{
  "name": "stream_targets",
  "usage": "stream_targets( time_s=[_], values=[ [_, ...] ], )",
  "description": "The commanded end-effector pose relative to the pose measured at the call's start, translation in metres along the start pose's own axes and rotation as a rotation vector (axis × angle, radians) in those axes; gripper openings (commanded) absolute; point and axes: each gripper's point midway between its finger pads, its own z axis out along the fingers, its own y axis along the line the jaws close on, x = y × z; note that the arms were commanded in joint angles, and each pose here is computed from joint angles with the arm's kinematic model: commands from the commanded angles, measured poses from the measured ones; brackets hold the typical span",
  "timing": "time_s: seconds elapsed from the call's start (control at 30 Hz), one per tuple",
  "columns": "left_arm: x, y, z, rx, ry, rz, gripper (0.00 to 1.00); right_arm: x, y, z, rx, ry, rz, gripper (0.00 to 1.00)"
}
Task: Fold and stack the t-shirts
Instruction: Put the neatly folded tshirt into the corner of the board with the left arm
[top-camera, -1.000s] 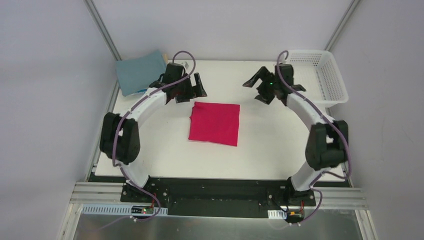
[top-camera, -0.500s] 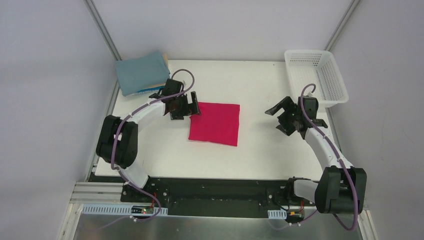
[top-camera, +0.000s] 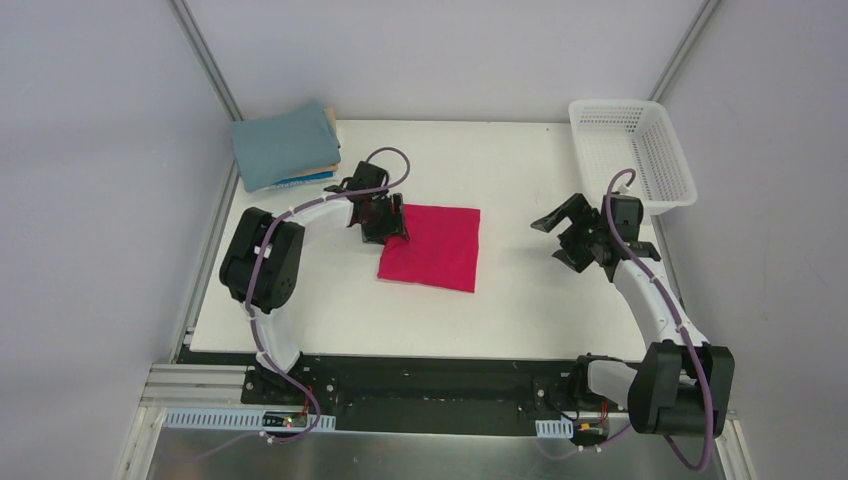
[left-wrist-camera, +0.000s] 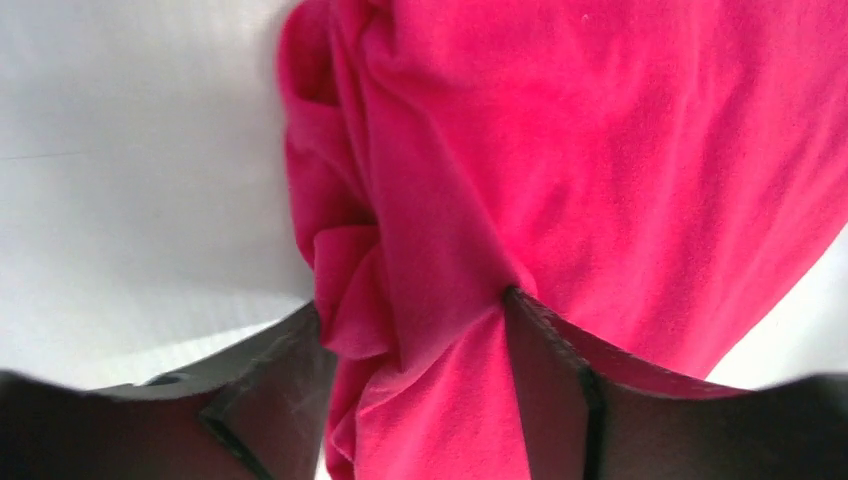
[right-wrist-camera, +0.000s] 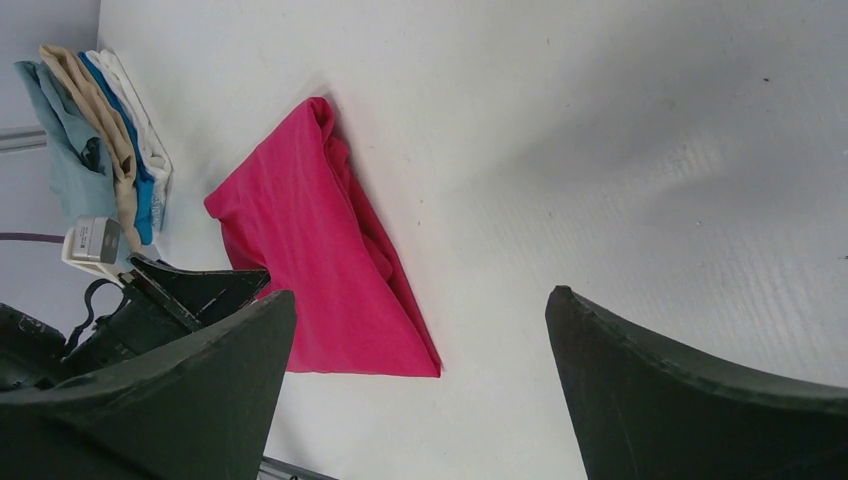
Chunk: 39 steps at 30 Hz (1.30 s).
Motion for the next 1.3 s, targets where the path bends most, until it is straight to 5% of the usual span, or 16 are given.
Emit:
stream_targets(
  time_s=[0.0, 0.2, 0.83, 1.27],
  values=[
    [0.028, 0.002, 0.021, -0.057, 0.083, 0.024, 0.50, -0.004, 0.003, -0.006, -0.023, -0.017, -0.022, 0.99],
    [0.018, 0.003, 0.031, -0.191, 0.033, 0.080, 0.00, -0.006, 0.000, -0.007, -0.020, -0.021, -0.023, 0.99],
    [-0.156, 0.041, -0.031, -0.784, -0.399, 0.317, 0.00, -0.021, -0.012, -0.013, 0.041, -0.113, -0.060, 0.99],
    [-0.270, 0.062, -0.080, -0.877, -0.574, 0.302, 0.00, -0.025, -0.021, -0.004, 0.084, -0.111, -0.065, 1.00]
  ],
)
